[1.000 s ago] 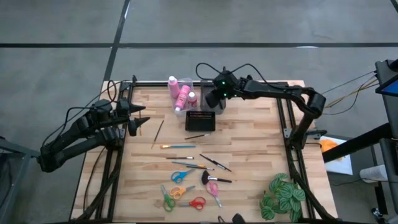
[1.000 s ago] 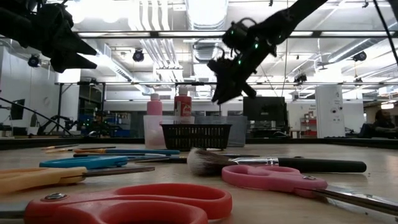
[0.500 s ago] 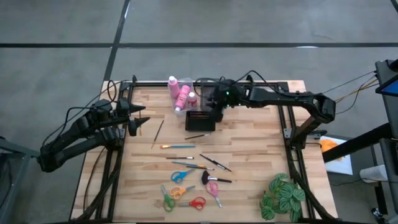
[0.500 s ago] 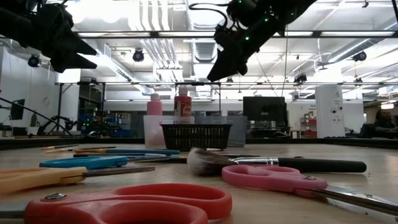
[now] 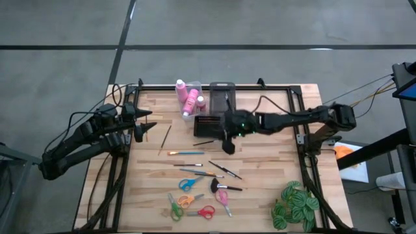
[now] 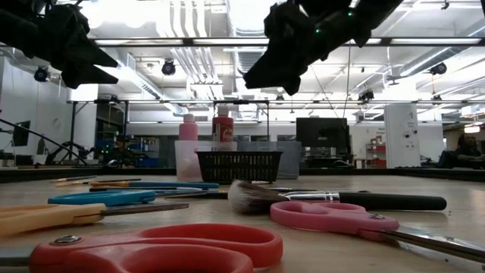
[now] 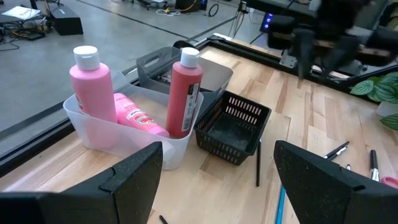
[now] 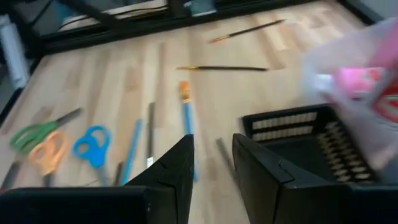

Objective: Pick & Place Paint Supplies
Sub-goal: Put the black paint brush into the gray bin

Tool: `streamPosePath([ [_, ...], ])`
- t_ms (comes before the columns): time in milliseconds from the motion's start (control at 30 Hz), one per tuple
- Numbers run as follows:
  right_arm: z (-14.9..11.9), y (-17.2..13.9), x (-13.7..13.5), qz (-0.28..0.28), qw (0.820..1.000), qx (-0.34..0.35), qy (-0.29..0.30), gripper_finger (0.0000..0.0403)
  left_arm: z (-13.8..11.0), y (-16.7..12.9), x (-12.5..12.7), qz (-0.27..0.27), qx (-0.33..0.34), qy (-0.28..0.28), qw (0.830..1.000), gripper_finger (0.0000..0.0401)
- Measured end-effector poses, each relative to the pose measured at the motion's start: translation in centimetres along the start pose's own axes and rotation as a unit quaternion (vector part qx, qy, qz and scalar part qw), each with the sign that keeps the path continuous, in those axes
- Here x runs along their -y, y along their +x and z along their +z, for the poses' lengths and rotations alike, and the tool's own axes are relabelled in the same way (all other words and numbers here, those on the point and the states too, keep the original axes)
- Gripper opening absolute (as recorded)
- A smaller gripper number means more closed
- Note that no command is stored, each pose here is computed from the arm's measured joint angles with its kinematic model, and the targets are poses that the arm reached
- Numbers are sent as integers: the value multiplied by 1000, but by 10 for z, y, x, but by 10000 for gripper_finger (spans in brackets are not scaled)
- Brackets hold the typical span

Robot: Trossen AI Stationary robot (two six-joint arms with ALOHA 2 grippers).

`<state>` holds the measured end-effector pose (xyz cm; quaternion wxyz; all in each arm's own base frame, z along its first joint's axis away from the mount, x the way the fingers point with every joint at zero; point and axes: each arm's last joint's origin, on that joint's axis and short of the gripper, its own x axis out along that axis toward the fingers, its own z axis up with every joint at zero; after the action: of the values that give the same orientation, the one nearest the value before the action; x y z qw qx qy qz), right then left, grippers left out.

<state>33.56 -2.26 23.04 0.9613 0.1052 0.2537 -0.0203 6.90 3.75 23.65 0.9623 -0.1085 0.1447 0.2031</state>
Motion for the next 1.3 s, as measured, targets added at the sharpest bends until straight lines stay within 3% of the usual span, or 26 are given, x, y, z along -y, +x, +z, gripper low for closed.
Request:
streamPosePath([
  [433, -39, 40, -42, -20, 999, -32, -36, 109, 0, 0, 0, 0, 0, 0, 1000, 311],
  [633, -46, 56, -42, -38, 995, -69, -61, 109, 0, 0, 0, 0, 0, 0, 1000, 311],
  [867, -49, 72, -40, -69, 980, -132, -130, 109, 0, 0, 0, 0, 0, 0, 1000, 311],
  [1067, -50, 84, -36, -112, 969, -169, -140, 109, 0, 0, 0, 0, -1, 0, 1000, 311],
  [1300, -56, 102, -29, -121, 965, -187, -137, 109, -1, 1, 0, 1, -7, -1, 1000, 311],
])
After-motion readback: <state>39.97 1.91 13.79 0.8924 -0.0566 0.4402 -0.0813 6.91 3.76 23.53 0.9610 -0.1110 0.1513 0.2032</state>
